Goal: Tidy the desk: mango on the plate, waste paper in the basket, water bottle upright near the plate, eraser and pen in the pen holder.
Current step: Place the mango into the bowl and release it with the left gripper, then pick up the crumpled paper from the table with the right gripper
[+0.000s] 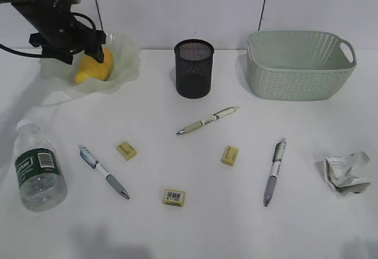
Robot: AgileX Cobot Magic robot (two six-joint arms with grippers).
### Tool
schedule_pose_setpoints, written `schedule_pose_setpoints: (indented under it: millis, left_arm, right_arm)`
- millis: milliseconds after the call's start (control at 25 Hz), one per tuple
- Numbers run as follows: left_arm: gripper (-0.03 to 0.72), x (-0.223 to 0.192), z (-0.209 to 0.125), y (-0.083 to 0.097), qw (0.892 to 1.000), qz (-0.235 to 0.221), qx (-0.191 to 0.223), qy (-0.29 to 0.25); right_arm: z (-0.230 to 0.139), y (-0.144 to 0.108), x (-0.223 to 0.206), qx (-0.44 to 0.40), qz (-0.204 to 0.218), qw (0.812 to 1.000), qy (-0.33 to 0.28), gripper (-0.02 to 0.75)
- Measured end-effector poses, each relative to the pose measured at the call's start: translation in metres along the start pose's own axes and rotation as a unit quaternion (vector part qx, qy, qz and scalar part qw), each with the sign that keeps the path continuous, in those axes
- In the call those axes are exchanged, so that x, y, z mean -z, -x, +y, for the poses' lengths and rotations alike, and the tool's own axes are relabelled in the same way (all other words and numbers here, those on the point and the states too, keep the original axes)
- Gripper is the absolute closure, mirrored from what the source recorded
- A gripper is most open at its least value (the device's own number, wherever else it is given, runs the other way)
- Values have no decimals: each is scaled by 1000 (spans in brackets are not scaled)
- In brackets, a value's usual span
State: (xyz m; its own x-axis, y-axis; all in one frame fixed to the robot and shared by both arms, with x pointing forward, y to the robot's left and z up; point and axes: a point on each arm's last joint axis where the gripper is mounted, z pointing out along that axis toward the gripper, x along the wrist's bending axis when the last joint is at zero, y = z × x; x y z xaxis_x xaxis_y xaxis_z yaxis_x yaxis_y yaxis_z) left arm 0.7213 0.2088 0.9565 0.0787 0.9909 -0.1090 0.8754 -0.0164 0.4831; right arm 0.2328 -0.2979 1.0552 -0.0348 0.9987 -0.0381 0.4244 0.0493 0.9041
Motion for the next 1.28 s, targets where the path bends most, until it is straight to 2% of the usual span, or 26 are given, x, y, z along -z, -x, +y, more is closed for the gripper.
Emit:
schedule_pose_setpoints:
  millis: [320,840,1040,1280]
  left_arm:
    - [82,32,1,2,1000,1,-3,-25]
    - [102,101,-13,4,991,7,-20,-131]
    - [110,133,-11,7,994,3,-25,-108]
    - [123,185,-18,22,997,-9,-45,-64]
  right_arm:
    - [0,0,0,0,0,1000,0,177]
    - [0,0,0,0,0,1000,0,176]
    - [0,0,0,0,0,1000,0,177]
    - [0,0,0,0,0,1000,0,177]
